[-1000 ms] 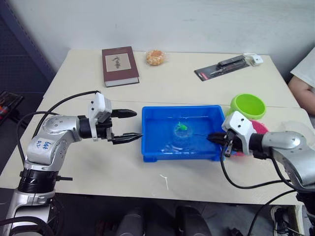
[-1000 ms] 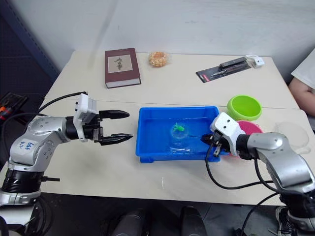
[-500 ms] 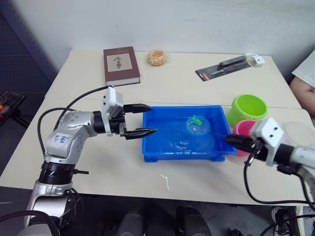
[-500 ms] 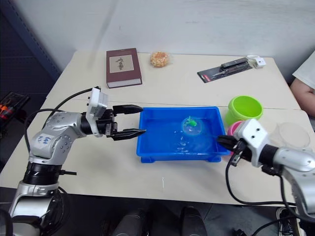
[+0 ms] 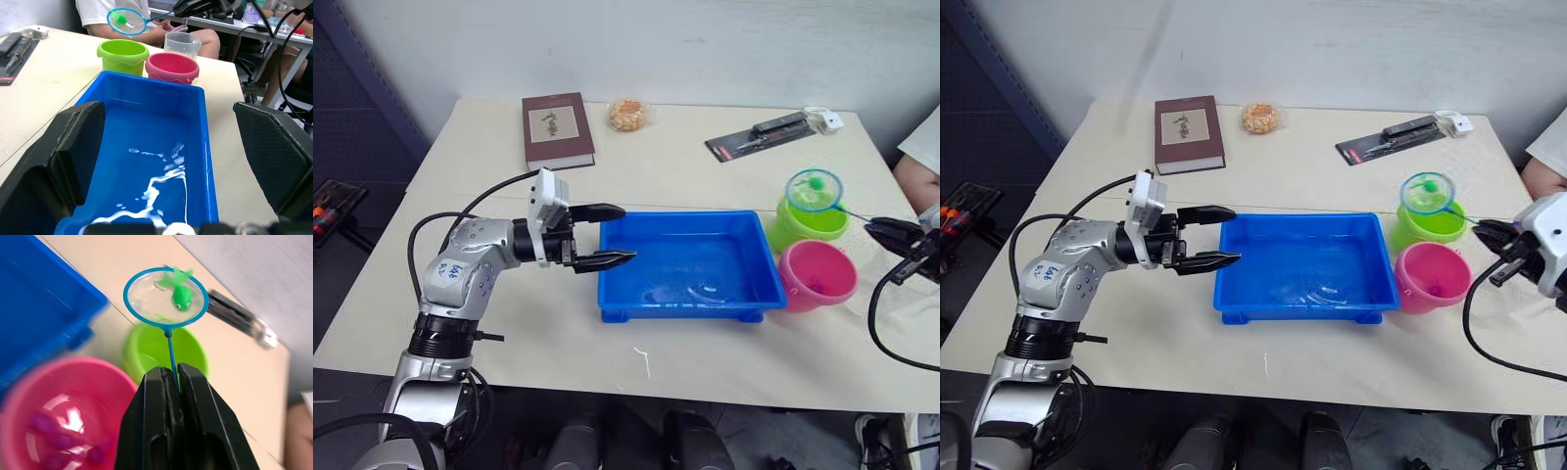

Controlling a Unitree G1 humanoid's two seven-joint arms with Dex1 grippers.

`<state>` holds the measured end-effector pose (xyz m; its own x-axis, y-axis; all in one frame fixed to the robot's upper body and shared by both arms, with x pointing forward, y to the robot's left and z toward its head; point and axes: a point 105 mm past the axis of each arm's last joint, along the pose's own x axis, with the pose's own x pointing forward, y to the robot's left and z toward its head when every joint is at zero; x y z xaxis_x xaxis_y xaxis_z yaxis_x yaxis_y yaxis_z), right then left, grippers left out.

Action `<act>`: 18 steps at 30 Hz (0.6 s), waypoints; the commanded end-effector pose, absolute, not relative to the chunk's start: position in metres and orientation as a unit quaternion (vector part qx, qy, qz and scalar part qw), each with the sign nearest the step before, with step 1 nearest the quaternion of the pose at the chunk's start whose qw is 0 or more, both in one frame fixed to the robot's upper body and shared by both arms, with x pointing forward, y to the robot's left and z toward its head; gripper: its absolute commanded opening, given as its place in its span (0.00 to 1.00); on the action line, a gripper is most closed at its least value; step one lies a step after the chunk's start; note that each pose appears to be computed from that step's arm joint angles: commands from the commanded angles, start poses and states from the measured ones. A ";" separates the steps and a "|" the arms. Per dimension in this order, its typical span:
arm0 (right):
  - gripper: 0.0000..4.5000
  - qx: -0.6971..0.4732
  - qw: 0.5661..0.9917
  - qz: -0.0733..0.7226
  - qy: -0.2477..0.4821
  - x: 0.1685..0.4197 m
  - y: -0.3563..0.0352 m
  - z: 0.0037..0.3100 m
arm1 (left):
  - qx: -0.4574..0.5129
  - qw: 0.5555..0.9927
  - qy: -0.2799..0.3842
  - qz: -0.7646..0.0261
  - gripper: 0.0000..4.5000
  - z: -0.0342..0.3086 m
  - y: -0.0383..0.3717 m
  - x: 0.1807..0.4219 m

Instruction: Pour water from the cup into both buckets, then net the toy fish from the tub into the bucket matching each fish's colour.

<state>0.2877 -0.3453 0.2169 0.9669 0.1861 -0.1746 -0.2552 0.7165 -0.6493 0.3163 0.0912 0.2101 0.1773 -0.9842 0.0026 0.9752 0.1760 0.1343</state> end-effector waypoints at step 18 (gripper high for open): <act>0.00 -0.749 0.662 0.027 -0.002 0.312 -0.371 0.223 | 0.045 0.752 -0.088 -0.651 1.00 0.224 0.073 0.313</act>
<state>0.3124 -0.3717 0.2090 0.9953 0.0238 -0.0943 -0.0921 -0.0804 -0.9925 0.3156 0.0734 0.2128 0.1432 -0.9886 0.0473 0.9795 0.1484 0.1360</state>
